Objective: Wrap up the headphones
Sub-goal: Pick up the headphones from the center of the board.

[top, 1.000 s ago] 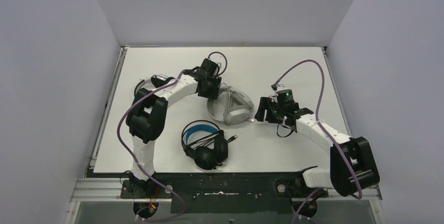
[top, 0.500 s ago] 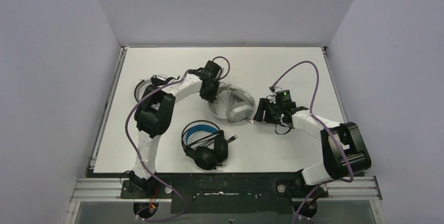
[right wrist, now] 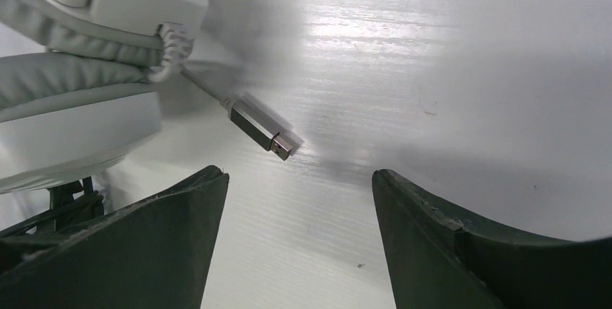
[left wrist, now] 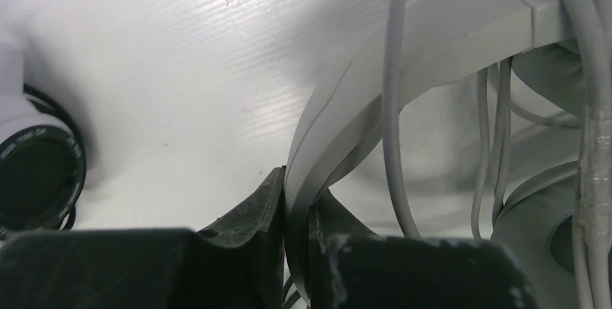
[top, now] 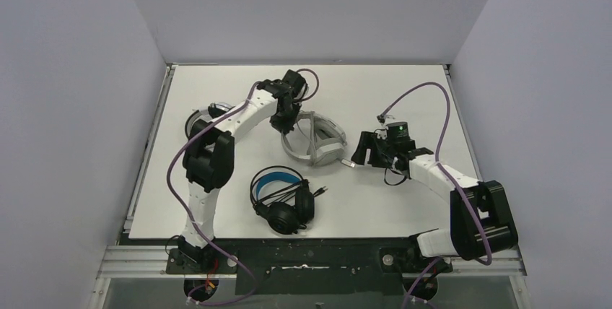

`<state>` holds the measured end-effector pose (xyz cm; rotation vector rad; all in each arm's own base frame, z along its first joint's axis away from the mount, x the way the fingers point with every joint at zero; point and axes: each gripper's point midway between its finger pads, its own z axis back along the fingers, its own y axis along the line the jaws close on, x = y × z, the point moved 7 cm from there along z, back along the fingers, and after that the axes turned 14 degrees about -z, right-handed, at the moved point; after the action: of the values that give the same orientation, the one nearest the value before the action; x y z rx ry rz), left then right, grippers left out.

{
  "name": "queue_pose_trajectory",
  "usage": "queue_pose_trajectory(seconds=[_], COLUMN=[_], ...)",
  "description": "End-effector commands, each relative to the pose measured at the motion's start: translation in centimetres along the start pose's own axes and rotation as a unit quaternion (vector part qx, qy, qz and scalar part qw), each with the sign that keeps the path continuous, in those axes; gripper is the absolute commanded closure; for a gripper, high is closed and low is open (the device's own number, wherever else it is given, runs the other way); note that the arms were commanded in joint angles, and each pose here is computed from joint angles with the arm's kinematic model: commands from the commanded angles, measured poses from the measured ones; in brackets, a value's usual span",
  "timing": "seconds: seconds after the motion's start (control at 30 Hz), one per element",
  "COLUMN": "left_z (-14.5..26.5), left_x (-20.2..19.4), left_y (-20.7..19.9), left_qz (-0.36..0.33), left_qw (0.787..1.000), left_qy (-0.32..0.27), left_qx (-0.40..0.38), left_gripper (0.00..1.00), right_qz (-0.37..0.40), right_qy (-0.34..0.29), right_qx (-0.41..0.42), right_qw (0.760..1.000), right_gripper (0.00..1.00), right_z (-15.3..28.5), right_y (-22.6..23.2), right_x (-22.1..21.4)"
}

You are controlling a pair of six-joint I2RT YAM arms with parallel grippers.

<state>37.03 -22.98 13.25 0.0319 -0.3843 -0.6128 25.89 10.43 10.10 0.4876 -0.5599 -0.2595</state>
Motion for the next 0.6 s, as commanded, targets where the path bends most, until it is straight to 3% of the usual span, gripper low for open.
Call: queue_pose_trajectory(seconds=[0.0, 0.2, 0.4, 0.57], left_z=[8.9, 12.2, 14.6, 16.4], left_x=[1.6, 1.6, 1.7, 1.9], left_y=[1.0, 0.9, 0.8, 0.6], left_qz=[-0.001, -0.007, -0.01, -0.012], left_qw=[0.998, 0.996, 0.994, 0.991], left_qy=[-0.061, -0.082, -0.098, -0.112], left_qx=[-0.011, -0.03, -0.051, -0.071], left_gripper=[1.0, 1.0, 1.0, 1.0], right_qz=[0.035, 0.083, 0.164, 0.173], right_qy=[-0.021, -0.016, -0.028, -0.047], right_qx=[0.078, 0.176, 0.189, 0.195], right_qw=[0.996, 0.981, 0.968, 0.964], right_gripper=[0.24, 0.19, 0.13, 0.12], right_z=[0.0, -1.7, -3.5, -4.9], right_y=[1.5, 3.5, 5.7, 6.3], right_x=[0.8, 0.5, 0.0, 0.4])
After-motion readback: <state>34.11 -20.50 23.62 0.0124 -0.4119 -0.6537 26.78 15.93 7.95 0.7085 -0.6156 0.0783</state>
